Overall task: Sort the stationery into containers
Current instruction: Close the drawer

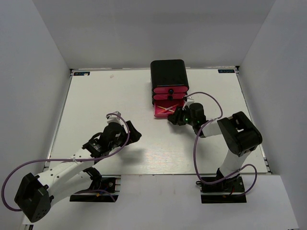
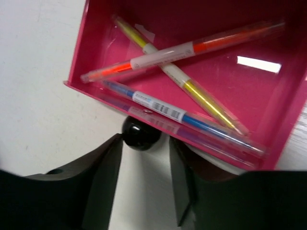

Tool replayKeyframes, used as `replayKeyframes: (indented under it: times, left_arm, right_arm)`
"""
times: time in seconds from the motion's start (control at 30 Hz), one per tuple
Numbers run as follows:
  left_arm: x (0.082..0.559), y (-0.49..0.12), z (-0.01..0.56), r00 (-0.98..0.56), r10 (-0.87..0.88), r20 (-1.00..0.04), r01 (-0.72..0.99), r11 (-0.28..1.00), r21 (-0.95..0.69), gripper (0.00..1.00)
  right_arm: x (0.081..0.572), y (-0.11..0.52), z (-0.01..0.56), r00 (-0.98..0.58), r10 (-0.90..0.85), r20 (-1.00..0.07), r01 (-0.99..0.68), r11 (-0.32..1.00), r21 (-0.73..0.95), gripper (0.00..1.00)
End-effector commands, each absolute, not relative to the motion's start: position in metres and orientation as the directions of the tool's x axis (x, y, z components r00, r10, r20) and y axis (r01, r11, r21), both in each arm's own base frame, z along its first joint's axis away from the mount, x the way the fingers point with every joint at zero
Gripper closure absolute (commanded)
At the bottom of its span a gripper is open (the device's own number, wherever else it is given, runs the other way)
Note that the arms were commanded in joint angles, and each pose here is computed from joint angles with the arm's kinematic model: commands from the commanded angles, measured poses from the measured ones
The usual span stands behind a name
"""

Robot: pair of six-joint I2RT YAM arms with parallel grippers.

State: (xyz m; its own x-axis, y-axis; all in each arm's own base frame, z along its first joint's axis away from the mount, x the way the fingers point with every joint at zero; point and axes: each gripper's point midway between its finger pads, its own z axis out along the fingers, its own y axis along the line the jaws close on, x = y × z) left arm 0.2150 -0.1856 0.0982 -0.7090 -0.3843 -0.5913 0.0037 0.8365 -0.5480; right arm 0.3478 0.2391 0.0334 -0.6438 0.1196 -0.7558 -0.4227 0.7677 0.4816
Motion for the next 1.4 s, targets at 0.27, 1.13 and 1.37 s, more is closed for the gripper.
replayKeyframes:
  times: [0.27, 1.13, 1.37]
  left_arm:
    - [0.219, -0.188, 0.114, -0.688, -0.391, -0.612, 0.028, 0.828, -0.561, 0.0]
    - [0.216, -0.184, 0.113, -0.688, -0.397, -0.608, 0.013, 0.83, -0.557, 0.0]
    - [0.216, -0.184, 0.111, -0.692, -0.394, -0.605, 0.009, 0.833, -0.553, 0.0]
  right_arm:
    - [0.38, 0.253, 0.054, -0.546, 0.162, -0.822, -0.441, 0.779, 0.446, 0.69]
    - [0.445, 0.257, 0.113, -0.34, 0.21, -0.917, -0.471, 0.805, 0.359, 0.73]
    - [0.462, 0.256, 0.117, -0.313, 0.217, -0.925, -0.46, 0.817, 0.347, 0.7]
